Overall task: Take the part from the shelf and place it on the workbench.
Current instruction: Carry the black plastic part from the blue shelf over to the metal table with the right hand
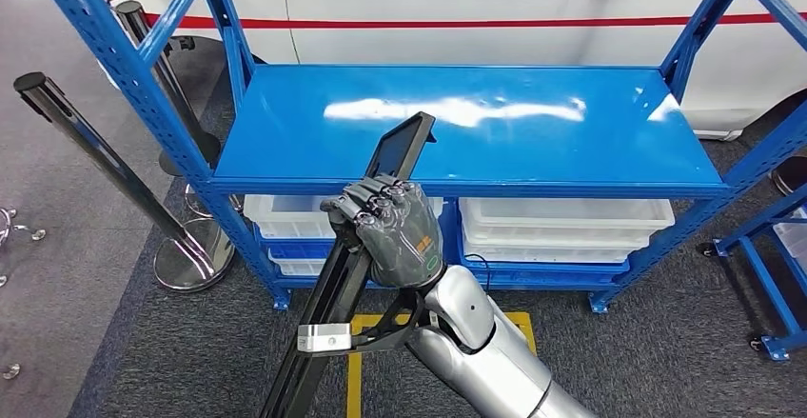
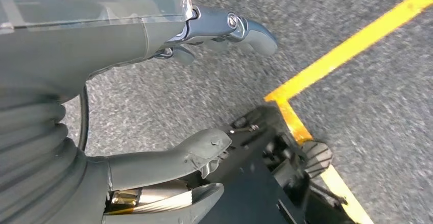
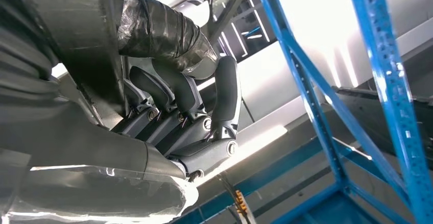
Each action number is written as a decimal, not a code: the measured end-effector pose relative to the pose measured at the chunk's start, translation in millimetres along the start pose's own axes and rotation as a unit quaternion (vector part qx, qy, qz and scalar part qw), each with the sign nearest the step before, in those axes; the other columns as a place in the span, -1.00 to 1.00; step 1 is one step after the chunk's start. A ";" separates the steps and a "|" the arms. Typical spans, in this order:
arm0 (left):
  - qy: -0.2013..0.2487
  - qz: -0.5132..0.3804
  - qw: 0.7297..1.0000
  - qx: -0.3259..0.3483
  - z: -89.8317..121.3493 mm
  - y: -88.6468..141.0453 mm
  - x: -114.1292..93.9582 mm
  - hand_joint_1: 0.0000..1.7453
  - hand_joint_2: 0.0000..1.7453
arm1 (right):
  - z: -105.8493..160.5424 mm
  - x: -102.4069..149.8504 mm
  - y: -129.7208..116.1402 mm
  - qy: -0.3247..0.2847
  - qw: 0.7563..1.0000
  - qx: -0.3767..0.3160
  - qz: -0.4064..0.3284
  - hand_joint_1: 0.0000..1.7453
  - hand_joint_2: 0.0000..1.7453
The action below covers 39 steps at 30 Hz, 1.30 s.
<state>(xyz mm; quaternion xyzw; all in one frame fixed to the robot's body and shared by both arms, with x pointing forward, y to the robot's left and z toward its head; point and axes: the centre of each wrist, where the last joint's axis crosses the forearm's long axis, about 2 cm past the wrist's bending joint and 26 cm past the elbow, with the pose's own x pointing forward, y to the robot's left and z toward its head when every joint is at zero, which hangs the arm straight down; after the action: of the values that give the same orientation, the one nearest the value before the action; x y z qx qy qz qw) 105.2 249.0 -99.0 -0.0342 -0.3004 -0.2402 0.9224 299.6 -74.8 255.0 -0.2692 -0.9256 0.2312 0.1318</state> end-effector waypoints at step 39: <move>0.010 -0.002 1.000 0.003 1.5 5.3 -4.5 -1.00 1.00 | -3.2 0.6 5.9 -0.003 1.000 0.008 -0.001 1.00 1.00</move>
<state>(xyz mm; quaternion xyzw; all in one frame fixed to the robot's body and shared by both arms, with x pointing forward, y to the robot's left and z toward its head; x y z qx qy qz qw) 103.7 255.9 -99.9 -0.0283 -0.2918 -0.2412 0.9251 302.9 -68.9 254.8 -0.2663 -0.9244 0.2393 0.1315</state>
